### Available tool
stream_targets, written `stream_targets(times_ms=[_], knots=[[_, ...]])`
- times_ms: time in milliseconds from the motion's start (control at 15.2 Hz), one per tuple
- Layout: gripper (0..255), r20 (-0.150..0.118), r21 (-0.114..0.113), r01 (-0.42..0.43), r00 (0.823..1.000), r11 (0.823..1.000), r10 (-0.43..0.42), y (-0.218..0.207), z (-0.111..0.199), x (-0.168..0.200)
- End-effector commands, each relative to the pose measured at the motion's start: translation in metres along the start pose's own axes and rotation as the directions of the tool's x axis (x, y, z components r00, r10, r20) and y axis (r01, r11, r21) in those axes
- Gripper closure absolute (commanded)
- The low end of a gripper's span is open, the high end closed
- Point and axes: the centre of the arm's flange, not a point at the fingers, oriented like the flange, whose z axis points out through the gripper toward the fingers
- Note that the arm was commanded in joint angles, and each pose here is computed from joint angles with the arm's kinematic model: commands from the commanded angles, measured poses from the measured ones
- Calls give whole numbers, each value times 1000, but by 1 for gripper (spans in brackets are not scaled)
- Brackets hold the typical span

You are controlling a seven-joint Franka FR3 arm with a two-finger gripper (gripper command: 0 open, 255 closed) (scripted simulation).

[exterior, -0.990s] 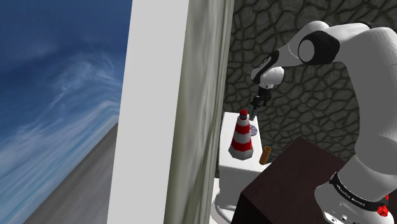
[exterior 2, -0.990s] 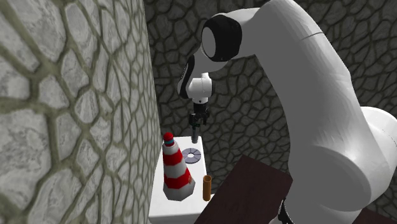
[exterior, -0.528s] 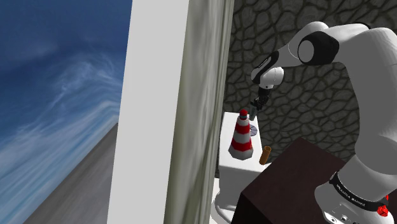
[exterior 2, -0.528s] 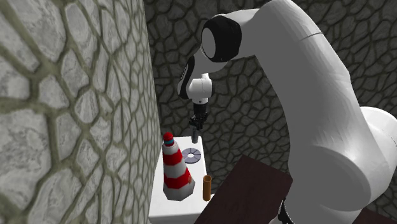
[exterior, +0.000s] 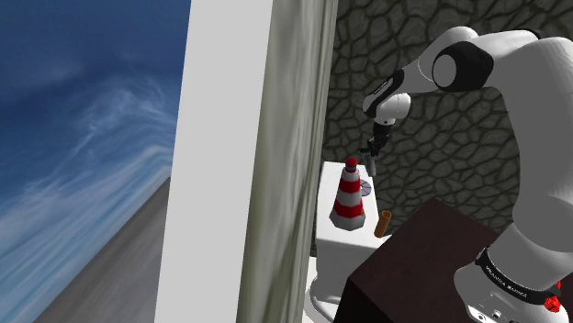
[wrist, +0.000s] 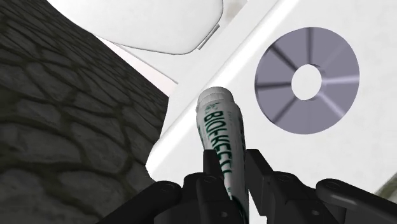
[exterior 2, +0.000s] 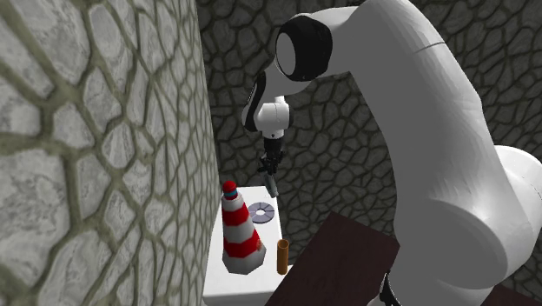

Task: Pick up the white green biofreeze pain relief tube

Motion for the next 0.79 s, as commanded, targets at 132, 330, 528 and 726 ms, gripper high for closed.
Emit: stream_targets(times_ms=[132,330,528,726], knots=[[255,0,0,0,1000,1000,0,-1,-20,-2],[255,0,0,0,1000,1000,0,-2,-36,-3],[255,0,0,0,1000,1000,0,-3,-52,-4],[255,0,0,0,1000,1000,0,-4,-63,-4]])
